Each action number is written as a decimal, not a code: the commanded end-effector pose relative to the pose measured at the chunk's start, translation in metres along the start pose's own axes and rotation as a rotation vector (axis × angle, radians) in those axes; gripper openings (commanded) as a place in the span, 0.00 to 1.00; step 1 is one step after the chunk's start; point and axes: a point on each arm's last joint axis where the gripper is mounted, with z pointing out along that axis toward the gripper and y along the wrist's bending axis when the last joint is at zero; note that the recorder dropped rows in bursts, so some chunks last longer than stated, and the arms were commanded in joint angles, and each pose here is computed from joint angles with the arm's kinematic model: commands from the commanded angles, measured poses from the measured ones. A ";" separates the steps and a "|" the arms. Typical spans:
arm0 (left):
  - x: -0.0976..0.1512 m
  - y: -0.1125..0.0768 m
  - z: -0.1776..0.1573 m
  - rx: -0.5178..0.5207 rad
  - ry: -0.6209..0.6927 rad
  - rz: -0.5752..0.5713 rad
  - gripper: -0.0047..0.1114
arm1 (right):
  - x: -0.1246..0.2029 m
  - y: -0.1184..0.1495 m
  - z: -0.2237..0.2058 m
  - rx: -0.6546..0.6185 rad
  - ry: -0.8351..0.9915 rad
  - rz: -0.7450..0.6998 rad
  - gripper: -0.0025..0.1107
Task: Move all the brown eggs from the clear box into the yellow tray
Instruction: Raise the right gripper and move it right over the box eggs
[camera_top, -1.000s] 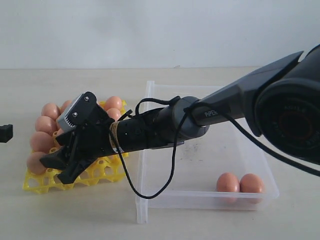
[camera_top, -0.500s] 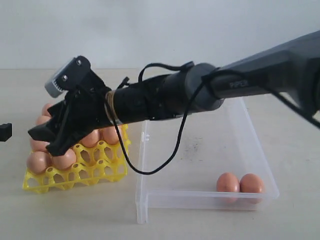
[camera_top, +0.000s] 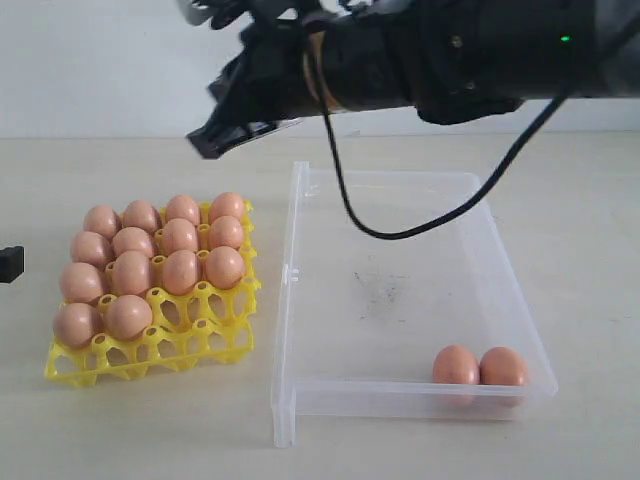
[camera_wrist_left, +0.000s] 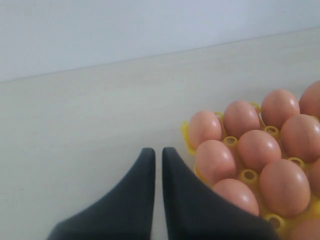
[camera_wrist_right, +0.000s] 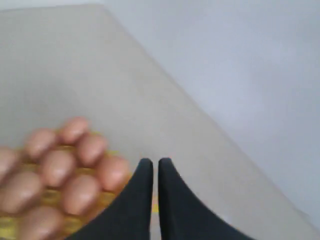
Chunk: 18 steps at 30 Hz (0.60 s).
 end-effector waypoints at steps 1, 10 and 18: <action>0.000 0.001 -0.001 -0.002 -0.002 -0.003 0.07 | 0.025 -0.048 -0.042 0.569 0.221 -0.212 0.02; 0.000 0.001 -0.001 -0.002 -0.002 -0.003 0.07 | 0.086 -0.071 -0.079 0.474 0.906 -0.121 0.02; 0.001 0.001 -0.001 -0.002 -0.002 -0.018 0.07 | 0.103 -0.043 -0.075 0.067 0.921 0.475 0.02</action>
